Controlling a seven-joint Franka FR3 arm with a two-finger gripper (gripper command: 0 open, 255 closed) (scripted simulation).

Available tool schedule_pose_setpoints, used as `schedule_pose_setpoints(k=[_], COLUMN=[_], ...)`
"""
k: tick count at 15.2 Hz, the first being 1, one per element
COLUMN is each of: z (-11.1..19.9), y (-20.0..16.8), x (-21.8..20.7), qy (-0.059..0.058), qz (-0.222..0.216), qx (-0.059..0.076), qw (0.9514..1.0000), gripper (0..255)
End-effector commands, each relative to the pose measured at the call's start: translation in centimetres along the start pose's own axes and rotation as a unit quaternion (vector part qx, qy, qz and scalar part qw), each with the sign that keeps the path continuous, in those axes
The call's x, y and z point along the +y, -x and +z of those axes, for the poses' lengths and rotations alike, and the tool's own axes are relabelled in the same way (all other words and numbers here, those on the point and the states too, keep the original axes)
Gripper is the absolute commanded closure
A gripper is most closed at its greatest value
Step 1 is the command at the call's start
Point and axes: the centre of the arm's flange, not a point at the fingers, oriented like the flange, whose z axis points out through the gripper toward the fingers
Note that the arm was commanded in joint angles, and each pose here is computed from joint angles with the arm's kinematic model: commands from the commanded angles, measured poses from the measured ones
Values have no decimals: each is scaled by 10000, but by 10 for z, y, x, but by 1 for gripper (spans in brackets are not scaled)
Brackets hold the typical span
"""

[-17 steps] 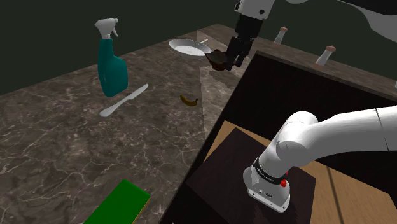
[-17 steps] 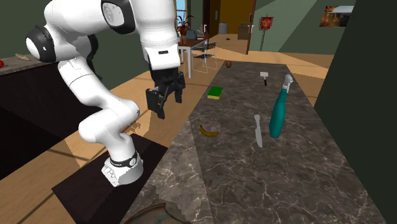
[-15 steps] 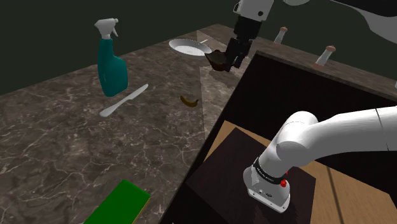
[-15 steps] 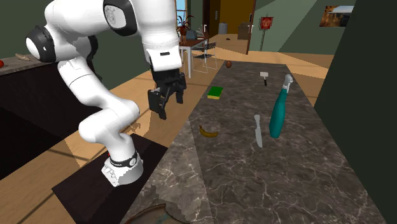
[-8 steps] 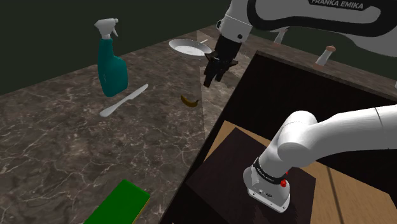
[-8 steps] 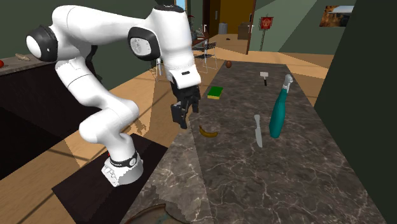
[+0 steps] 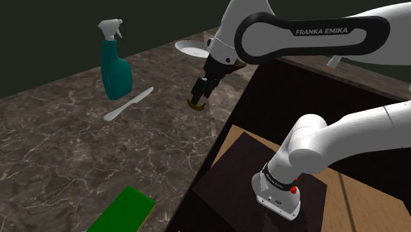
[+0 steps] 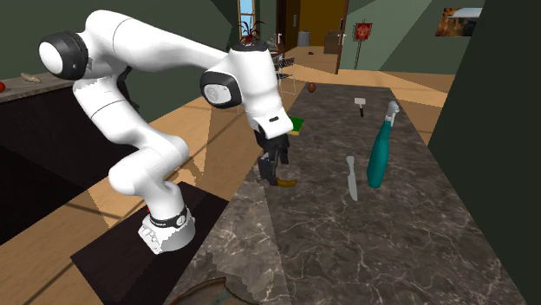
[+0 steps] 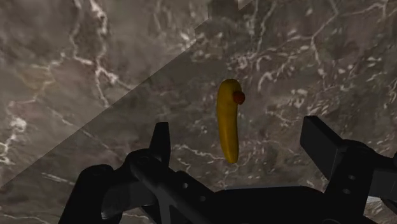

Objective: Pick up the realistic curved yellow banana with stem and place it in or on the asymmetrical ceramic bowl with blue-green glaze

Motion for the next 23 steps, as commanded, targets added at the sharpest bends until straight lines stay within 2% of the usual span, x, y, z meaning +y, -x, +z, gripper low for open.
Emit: schedule_pose_setpoints(k=[1, 5, 13, 14, 23], z=[10, 34, 34, 34, 34], y=[0, 0, 0, 0, 0], x=[-1, -1, -1, -1, -1], qy=[-2, -2, -2, -2, -2], qz=[-5, -5, -5, -5, -5], qx=[17, 17, 16, 16, 17], qw=[10000, 10000, 10000, 10000, 10000], gripper=[0, 0, 0, 255, 255])
